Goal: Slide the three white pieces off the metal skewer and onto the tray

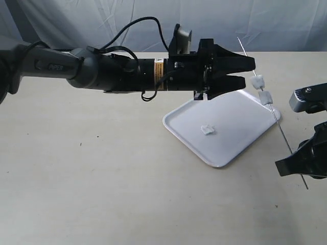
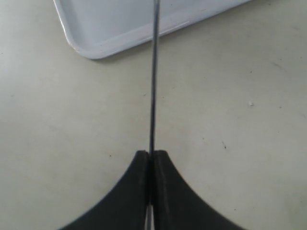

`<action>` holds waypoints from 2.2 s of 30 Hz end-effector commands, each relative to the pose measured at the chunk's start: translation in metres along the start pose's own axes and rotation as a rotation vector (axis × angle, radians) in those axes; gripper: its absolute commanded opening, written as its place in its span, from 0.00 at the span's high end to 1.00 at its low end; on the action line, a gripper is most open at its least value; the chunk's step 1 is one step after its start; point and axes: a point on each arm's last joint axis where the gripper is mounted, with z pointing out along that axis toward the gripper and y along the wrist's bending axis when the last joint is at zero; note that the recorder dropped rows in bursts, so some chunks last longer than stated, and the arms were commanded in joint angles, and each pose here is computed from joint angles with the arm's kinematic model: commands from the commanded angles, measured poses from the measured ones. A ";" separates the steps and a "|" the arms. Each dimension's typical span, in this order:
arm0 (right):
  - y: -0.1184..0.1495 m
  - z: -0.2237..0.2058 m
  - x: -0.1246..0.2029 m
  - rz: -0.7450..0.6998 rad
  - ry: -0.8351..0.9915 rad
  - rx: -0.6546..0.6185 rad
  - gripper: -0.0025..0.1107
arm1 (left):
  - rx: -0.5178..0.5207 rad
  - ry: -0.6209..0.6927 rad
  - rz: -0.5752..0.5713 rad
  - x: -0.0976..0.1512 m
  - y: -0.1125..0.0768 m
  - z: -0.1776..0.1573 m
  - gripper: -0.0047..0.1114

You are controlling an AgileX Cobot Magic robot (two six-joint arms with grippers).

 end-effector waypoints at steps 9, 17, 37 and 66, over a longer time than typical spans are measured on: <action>0.000 0.000 -0.004 0.018 -0.027 -0.005 0.98 | -0.068 -0.017 0.048 0.004 0.000 0.012 0.45; 0.001 0.000 -0.004 0.026 -0.029 -0.011 0.98 | -0.118 -0.070 0.060 0.000 0.005 0.012 0.47; 0.001 0.000 -0.003 0.015 -0.017 -0.013 0.98 | -0.140 -0.072 0.084 0.008 0.004 0.029 0.54; 0.005 0.006 0.018 0.019 0.138 -0.055 0.98 | -0.077 -0.289 0.106 -0.037 -0.013 0.016 0.96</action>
